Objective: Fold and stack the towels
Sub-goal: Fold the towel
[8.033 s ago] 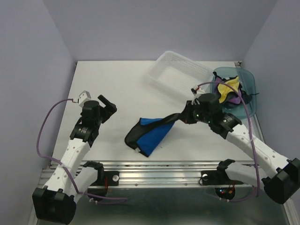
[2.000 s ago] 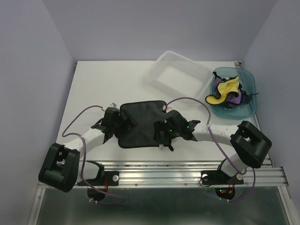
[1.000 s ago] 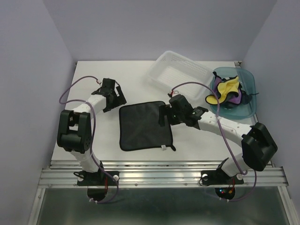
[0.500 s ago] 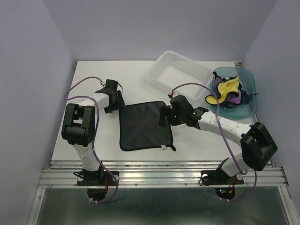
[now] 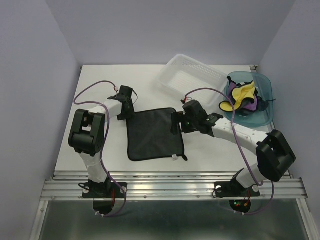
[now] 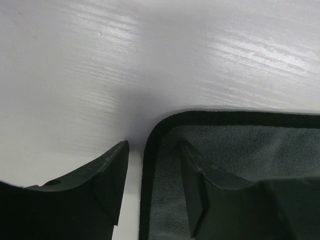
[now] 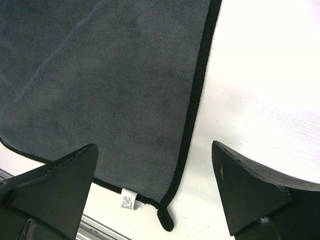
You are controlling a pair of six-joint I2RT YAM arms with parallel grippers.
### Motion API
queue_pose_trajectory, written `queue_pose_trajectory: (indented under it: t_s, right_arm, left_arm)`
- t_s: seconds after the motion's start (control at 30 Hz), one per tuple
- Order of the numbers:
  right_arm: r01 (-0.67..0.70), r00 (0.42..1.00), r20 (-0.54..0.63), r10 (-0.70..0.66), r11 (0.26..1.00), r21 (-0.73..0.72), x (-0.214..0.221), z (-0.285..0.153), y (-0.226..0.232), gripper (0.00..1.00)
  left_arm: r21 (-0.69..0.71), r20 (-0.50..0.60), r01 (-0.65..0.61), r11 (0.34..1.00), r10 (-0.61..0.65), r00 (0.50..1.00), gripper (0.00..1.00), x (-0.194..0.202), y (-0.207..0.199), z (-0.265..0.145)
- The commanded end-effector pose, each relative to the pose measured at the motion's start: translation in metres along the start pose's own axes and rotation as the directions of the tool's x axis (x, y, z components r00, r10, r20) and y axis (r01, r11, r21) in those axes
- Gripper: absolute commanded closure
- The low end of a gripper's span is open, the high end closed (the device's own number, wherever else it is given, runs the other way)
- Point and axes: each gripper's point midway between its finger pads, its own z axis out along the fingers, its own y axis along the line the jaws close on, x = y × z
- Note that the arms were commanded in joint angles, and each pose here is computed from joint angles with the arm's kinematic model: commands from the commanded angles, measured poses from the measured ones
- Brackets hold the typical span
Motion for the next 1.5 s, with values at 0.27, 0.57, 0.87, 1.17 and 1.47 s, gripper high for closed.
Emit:
queue_pose_trajectory:
  t_s: [0.27, 0.57, 0.87, 1.17, 1.47]
  right_arm:
    - [0.004, 1.0, 0.025, -0.004, 1.0, -0.012, -0.007, 0.007, -0.001, 0.0]
    - [0.069, 0.993, 0.099, -0.066, 0.997, -0.027, -0.043, 0.006, 0.012, 0.0]
    - [0.297, 0.939, 0.185, -0.29, 0.955, -0.008, -0.107, 0.022, 0.034, 0.0]
    - [0.346, 0.928, 0.133, -0.348, 0.937, 0.043, -0.136, 0.061, 0.041, 0.0]
    - [0.345, 0.928, 0.062, -0.368, 0.909, 0.235, -0.138, 0.103, 0.006, 0.03]
  left_arm:
    - [-0.003, -0.049, -0.027, 1.0, 0.027, 0.998, 0.68, 0.01, -0.001, 0.006]
    - [0.02, -0.034, -0.031, 0.999, 0.032, 0.999, 1.0, 0.005, -0.005, 0.004]
    - [0.047, -0.004, -0.032, 0.998, 0.032, 0.999, 1.0, 0.001, -0.008, -0.001]
    - [0.018, 0.004, -0.017, 1.0, 0.017, 1.0, 1.0, 0.001, -0.003, -0.001]
    - [-0.024, 0.0, -0.014, 1.0, 0.014, 1.0, 1.0, 0.002, 0.004, 0.002]
